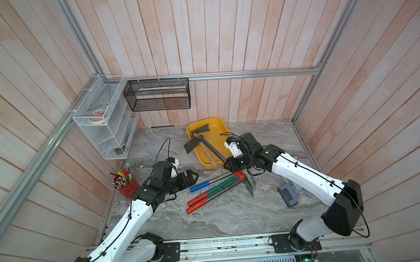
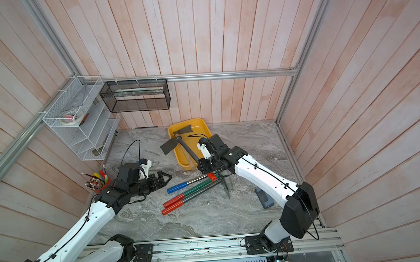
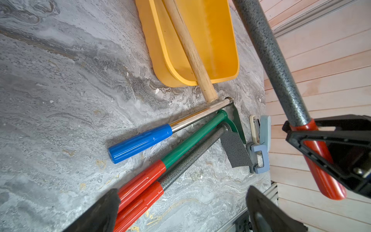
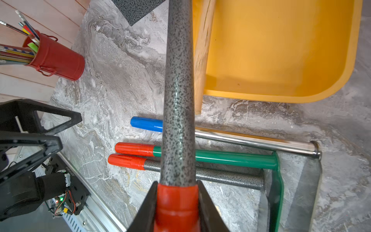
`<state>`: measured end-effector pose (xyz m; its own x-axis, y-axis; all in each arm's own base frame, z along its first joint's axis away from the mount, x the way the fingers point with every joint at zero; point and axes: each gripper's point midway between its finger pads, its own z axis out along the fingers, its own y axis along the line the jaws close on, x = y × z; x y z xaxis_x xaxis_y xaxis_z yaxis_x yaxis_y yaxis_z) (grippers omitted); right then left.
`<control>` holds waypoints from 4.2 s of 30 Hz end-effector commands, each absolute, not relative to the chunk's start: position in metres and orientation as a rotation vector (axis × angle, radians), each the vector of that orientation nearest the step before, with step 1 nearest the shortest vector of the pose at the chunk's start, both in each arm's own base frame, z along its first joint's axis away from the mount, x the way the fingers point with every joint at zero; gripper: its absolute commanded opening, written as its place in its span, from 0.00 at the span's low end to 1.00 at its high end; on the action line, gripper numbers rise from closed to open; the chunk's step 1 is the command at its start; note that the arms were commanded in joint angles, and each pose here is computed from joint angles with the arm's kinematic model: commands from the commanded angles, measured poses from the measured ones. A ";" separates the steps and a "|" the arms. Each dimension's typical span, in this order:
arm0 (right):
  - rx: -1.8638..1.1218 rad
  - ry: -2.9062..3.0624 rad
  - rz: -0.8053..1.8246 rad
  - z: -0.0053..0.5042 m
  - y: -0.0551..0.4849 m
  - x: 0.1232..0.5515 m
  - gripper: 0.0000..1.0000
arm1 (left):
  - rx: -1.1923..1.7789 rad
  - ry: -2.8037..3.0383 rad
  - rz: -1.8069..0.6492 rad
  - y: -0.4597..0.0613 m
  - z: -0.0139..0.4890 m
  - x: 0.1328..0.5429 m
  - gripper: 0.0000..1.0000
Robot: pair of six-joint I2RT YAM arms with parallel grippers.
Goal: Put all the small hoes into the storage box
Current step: Pick up the hoe from the center of the board, then place the hoe in the storage box.
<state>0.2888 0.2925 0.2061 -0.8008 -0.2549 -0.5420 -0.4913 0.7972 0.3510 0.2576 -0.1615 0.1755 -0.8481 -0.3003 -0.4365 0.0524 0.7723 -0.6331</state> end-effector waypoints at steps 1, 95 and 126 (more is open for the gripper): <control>-0.555 2.366 0.721 0.239 0.305 0.312 0.00 | -0.160 2.389 -0.902 -0.161 0.186 0.261 1.00; -0.032 2.302 0.700 0.174 0.319 0.472 0.00 | -0.153 2.411 -0.876 -0.156 0.179 0.250 1.00; -0.053 2.394 0.646 0.136 0.313 0.461 0.00 | -0.156 2.414 -0.877 -0.156 0.178 0.250 1.00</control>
<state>0.4454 0.3089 0.1214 -0.8334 0.1095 -0.5418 -0.1640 0.8870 0.4316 0.2493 -0.1577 0.1809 -0.8375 -0.2910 -0.4624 0.0788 0.7732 -0.6293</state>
